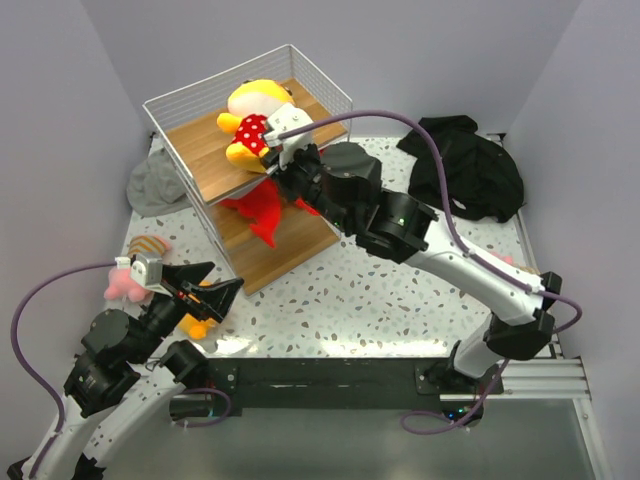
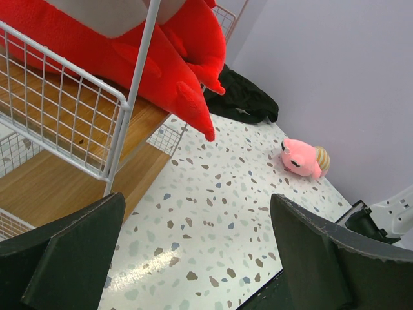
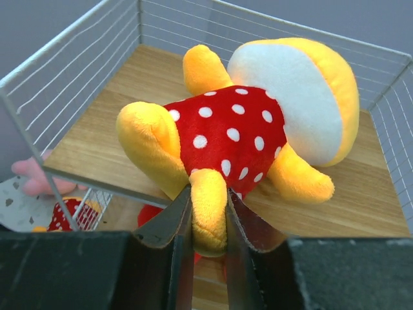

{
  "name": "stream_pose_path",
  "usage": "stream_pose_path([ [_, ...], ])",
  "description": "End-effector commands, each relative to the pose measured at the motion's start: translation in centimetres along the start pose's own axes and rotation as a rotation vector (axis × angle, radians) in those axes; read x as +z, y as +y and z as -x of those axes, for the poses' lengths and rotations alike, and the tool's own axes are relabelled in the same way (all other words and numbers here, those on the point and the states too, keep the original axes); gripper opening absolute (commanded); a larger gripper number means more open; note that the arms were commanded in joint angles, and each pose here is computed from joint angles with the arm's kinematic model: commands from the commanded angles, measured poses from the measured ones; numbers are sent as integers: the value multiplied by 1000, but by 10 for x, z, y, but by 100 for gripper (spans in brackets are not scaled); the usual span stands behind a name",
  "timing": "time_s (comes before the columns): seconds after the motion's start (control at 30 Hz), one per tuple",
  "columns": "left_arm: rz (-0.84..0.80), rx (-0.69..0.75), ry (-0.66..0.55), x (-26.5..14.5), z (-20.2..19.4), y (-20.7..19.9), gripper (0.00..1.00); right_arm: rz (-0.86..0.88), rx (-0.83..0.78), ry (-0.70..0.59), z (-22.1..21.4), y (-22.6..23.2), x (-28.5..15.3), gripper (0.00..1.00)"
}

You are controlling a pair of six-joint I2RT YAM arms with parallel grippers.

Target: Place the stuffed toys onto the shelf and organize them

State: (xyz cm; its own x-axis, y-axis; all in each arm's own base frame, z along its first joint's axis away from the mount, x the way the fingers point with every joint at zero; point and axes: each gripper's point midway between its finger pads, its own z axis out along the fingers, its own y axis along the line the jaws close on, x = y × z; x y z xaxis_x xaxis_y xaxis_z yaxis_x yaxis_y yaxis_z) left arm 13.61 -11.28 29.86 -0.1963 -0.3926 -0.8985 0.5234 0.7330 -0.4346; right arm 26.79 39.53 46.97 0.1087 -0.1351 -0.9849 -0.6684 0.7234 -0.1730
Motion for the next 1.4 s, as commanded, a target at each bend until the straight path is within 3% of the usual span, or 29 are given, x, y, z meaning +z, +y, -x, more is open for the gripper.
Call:
stream_pose_path([
  [0.0,-2,-11,-17,2,4,-1,100,128,-48,-186,53,6,-27,18],
  [0.3,5,-13,-14,3,3,0,100,288,-182,-190,48,34,-23,17],
  [0.57,12,-12,-10,4,3,1,100,327,-262,-184,41,43,-5,21],
  [0.8,10,-14,-7,4,2,0,100,310,-297,-197,39,41,8,35],
  [1.07,10,-12,-7,4,3,0,100,333,-334,-194,33,43,21,64],
  [1.37,14,-10,1,6,1,1,100,289,-350,-213,42,29,18,72],
])
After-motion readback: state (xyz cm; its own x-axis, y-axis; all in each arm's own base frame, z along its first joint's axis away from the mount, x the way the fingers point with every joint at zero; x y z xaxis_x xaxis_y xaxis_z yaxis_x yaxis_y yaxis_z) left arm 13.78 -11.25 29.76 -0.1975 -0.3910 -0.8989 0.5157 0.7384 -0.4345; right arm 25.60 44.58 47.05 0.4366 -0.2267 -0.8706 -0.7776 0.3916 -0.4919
